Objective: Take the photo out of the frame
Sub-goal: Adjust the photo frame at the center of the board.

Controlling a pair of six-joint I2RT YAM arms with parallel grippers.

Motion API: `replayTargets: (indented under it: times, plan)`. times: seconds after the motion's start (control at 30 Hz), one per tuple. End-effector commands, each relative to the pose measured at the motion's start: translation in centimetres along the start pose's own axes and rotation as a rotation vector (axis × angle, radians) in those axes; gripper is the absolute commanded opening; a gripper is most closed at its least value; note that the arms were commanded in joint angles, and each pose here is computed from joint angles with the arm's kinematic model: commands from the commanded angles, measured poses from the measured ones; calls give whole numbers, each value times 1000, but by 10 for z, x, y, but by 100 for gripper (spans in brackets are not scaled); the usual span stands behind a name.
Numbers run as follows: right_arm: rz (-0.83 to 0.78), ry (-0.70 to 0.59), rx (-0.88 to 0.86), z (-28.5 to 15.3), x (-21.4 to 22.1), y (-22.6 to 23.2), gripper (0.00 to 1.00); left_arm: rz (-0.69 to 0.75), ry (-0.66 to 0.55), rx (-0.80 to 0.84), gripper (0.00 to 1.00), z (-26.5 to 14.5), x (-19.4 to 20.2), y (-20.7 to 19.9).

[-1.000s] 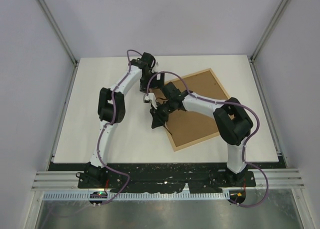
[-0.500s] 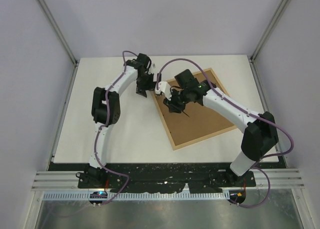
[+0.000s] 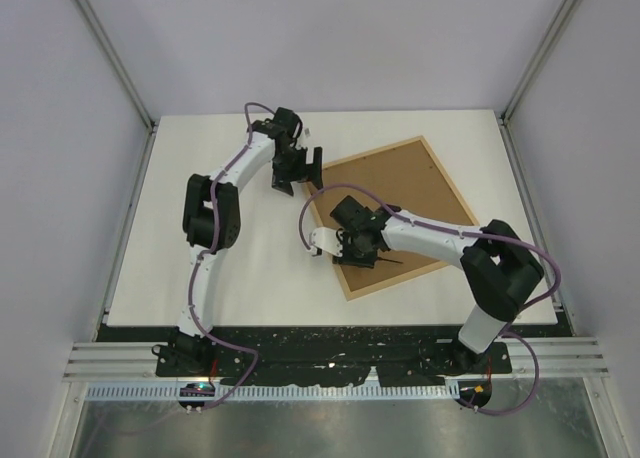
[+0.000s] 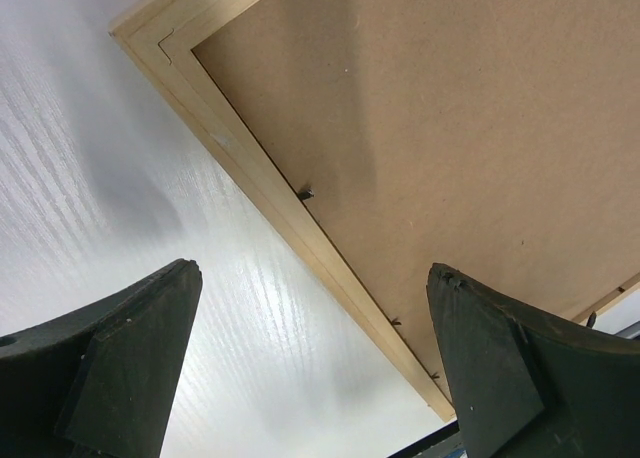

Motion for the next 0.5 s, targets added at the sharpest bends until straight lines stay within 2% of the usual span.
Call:
replayTargets:
  times: [0.0,0.3,0.47]
  plan:
    - [-66,-2,92,4,-16,-10,8,-16,-34,23,100,-8,-4,-10]
    - [-101,-54,32,19,-47,-2,8,0,11,53,100,14,9,-30]
    - [-94,-124,16,19,-69,-5,8,10,26,59,100,24,11,-37]
Point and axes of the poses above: each gripper's point midway between its finger pads, its own z axis out along the fingers, its own y axis along the line the jaws close on, x = y × z, the point moved 9 cm from there along -z, back along the fingers, and after that the axes turned 11 degrees about -z, right-handed, at the moved point
